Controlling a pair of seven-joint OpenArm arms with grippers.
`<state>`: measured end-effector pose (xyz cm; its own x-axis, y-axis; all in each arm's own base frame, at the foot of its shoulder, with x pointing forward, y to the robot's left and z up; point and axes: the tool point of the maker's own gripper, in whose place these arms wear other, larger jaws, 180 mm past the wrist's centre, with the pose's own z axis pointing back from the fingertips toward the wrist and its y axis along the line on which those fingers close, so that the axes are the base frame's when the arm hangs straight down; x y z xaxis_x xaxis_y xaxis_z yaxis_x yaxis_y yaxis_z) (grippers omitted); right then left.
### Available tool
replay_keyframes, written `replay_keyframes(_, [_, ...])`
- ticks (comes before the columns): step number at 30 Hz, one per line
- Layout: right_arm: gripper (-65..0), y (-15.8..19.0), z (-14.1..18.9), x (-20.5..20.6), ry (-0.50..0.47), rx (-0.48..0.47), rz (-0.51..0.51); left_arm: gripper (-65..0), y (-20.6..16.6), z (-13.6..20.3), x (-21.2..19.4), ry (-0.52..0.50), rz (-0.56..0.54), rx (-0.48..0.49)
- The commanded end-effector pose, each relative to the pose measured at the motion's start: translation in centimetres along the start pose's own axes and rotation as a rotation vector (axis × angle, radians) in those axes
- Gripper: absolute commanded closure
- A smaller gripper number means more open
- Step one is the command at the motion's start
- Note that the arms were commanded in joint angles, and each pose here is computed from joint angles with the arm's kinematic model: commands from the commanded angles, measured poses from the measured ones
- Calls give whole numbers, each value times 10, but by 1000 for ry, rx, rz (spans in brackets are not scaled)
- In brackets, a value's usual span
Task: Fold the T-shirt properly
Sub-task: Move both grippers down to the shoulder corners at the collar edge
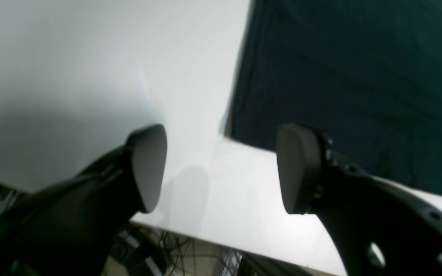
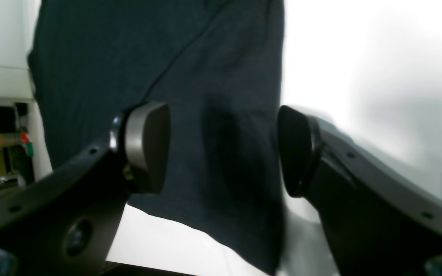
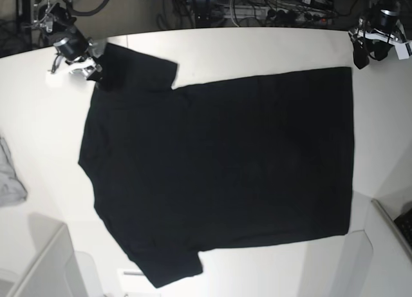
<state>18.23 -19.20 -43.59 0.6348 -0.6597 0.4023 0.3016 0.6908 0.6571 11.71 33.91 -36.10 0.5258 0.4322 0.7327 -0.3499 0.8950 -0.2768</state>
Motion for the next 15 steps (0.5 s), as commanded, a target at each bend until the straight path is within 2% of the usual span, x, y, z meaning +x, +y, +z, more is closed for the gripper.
replay_keyframes(1, [-410, -15, 3, -25, 112, -73, 27, -421, -1, 3, 10, -32, -12, -8])
replay_keyframes(6, [-396, -1, -4, -44, 166, -23, 57, -421, 11, -6, 1, -21, 35, 14])
replay_keyframes(15, [-231, -19, -14, -52, 192, -54, 8, -420, 18, -14, -6, -16, 76, 28])
